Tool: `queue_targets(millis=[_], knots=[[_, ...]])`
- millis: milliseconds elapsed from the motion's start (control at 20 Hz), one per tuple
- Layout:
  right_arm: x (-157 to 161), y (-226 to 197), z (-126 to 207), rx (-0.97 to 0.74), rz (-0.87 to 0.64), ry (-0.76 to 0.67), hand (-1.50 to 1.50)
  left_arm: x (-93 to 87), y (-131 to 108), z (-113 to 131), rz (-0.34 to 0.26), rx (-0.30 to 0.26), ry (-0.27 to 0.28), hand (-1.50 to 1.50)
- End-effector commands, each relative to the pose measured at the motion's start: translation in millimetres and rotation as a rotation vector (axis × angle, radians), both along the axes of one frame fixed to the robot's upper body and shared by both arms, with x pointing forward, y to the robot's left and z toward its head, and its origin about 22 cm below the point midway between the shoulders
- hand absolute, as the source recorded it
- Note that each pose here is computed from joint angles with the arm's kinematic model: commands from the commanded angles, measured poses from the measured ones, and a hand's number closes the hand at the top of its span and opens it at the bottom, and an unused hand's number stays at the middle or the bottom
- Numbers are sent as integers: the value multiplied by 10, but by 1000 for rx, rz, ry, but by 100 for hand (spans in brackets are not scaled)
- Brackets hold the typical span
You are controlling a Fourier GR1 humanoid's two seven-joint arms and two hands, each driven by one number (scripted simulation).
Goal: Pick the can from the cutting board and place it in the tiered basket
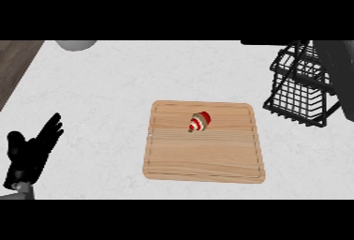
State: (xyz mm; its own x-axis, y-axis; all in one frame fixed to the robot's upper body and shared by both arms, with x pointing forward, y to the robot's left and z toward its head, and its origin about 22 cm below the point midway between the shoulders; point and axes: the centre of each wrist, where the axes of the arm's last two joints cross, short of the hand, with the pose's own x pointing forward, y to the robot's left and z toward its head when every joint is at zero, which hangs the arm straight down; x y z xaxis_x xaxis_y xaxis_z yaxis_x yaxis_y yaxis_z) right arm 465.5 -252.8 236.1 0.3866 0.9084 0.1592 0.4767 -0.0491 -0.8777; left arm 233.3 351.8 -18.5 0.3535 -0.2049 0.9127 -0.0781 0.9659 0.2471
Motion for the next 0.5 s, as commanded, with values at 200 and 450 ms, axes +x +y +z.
queue_targets(millis=[200,450], knots=[[55,-187,236,-198,19,118,150,-74,89,-47,0,7,4,0],[37,-420,353,-251,13,217,150,9,172,96,0,5,-14,0]])
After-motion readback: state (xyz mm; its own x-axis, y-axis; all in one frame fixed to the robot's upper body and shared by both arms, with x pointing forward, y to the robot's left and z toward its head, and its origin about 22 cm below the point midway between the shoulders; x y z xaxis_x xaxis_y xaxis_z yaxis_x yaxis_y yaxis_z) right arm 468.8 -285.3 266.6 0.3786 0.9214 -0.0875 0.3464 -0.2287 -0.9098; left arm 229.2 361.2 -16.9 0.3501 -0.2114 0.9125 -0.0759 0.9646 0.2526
